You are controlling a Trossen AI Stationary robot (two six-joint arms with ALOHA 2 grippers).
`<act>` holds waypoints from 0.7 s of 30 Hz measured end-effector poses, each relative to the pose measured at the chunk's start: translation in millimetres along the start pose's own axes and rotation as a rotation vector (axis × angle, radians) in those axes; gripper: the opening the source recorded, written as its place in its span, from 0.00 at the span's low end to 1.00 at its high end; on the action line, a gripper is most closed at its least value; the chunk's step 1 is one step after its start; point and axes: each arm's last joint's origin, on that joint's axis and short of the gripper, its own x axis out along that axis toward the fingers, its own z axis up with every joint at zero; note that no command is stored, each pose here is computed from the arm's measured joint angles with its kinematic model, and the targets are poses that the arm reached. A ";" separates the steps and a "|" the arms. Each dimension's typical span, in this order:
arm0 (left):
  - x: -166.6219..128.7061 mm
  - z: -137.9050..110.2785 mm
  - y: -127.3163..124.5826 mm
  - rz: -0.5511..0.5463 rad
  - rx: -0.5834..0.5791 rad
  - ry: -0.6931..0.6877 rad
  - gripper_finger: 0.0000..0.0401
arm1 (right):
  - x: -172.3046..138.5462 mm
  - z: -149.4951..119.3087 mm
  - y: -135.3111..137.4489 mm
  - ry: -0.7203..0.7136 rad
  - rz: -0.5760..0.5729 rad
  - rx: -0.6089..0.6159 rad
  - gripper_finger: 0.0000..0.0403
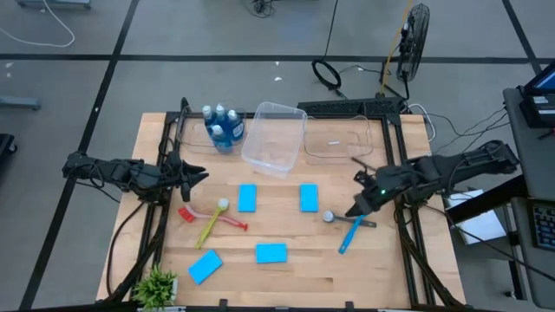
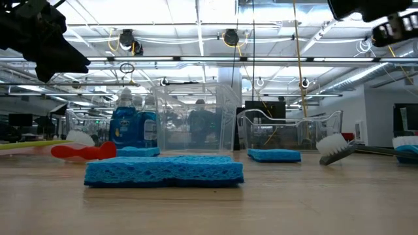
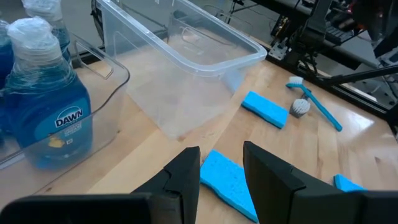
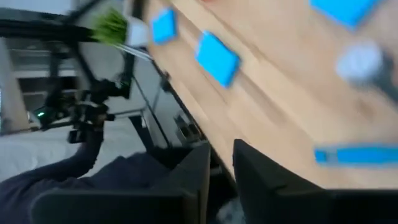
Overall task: Pick & Place Kitchen Sink Supplies
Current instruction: Put the blue dish brush into the transparent container
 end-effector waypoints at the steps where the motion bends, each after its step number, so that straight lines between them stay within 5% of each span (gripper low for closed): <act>1: 0.0 0.0 0.0 0.000 0.000 0.000 0.30 | 3.6 -1.1 -1.6 0.029 -0.026 0.043 0.12; 13: 0.0 -0.1 0.1 0.002 -0.002 0.001 0.30 | 23.4 -10.5 -20.1 0.083 -0.312 0.376 0.00; 21: 0.0 -0.1 0.1 0.002 -0.008 0.001 0.30 | 18.8 -19.3 -34.9 -0.087 -0.488 0.495 0.00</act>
